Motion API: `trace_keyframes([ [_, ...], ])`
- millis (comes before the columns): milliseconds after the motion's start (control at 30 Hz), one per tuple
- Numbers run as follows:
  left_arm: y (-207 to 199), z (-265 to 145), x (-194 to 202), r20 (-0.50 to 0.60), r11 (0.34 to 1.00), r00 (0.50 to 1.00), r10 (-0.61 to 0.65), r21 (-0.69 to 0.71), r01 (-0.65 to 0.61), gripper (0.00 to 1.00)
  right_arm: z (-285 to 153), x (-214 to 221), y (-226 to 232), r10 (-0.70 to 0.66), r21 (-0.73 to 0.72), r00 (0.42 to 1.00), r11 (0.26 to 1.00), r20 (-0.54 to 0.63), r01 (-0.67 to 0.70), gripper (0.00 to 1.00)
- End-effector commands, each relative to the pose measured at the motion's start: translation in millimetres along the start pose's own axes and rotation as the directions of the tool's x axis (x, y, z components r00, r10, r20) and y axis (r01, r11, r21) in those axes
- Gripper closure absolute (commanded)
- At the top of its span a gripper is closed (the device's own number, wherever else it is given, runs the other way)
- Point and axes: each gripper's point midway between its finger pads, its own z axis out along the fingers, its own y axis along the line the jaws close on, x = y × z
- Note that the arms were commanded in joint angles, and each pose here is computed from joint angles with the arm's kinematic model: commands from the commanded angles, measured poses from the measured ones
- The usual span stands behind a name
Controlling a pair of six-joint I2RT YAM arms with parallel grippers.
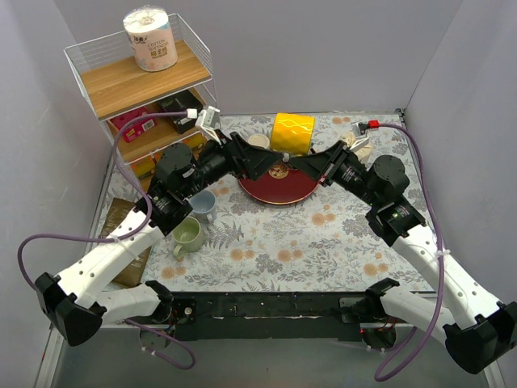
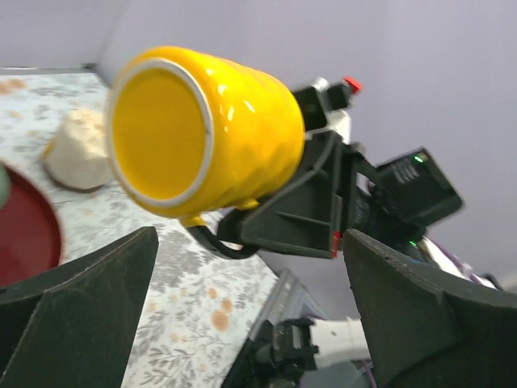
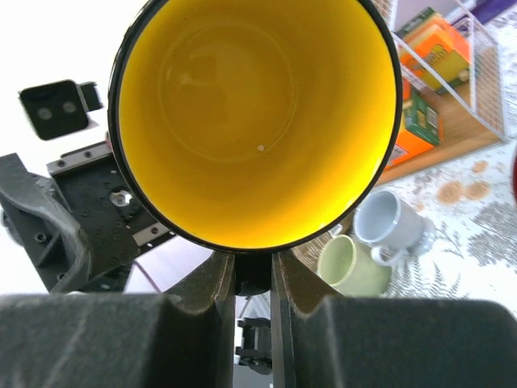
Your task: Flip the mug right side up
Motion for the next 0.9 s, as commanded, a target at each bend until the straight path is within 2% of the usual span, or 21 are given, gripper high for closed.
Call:
trace_keyframes([
  [0, 45, -31, -16, 0.043, 0.946, 0.994, 0.096, -0.315, -0.078, 0.02, -3, -14, 8, -0.133, 0.004, 0.990, 0.991, 0.053, 0.133, 0.99],
  [67, 61, -45, -35, 0.107, 0.894, 0.984, 0.140, -0.441, -0.079, 0.02, -2, -6, -8, -0.143, 0.071, 0.989, 0.987, 0.023, 0.141, 0.99],
  [100, 69, -53, -34, 0.096, 0.868, 0.984, 0.148, -0.490, -0.083, 0.02, -2, -2, -14, -0.182, 0.089, 0.983, 0.980, 0.009, 0.180, 0.99],
  [200, 74, -73, -54, 0.136, 0.811, 0.969, 0.205, -0.577, -0.091, 0.02, 4, 20, -29, -0.243, 0.163, 0.968, 0.955, -0.057, 0.249, 0.99],
  [300, 73, -81, -64, 0.139, 0.785, 0.961, 0.240, -0.609, -0.108, 0.02, 14, 54, -41, -0.306, 0.237, 0.941, 0.913, -0.143, 0.332, 0.99],
  [433, 71, -88, -68, 0.149, 0.772, 0.959, 0.240, -0.629, -0.095, 0.02, 26, 106, -73, -0.318, 0.350, 0.909, 0.847, -0.270, 0.401, 0.99],
  [567, 71, -92, -66, 0.142, 0.771, 0.965, 0.220, -0.631, -0.083, 0.02, 28, 134, -107, -0.306, 0.476, 0.900, 0.770, -0.310, 0.426, 0.99],
  [800, 71, -103, -58, 0.086, 0.750, 0.976, 0.202, -0.654, -0.097, 0.02, 54, 165, -142, -0.347, 0.522, 0.847, 0.674, -0.402, 0.523, 0.99],
  [867, 70, -108, -59, 0.081, 0.741, 0.976, 0.204, -0.664, -0.100, 0.02, 61, 180, -151, -0.368, 0.513, 0.814, 0.640, -0.449, 0.572, 0.99],
])
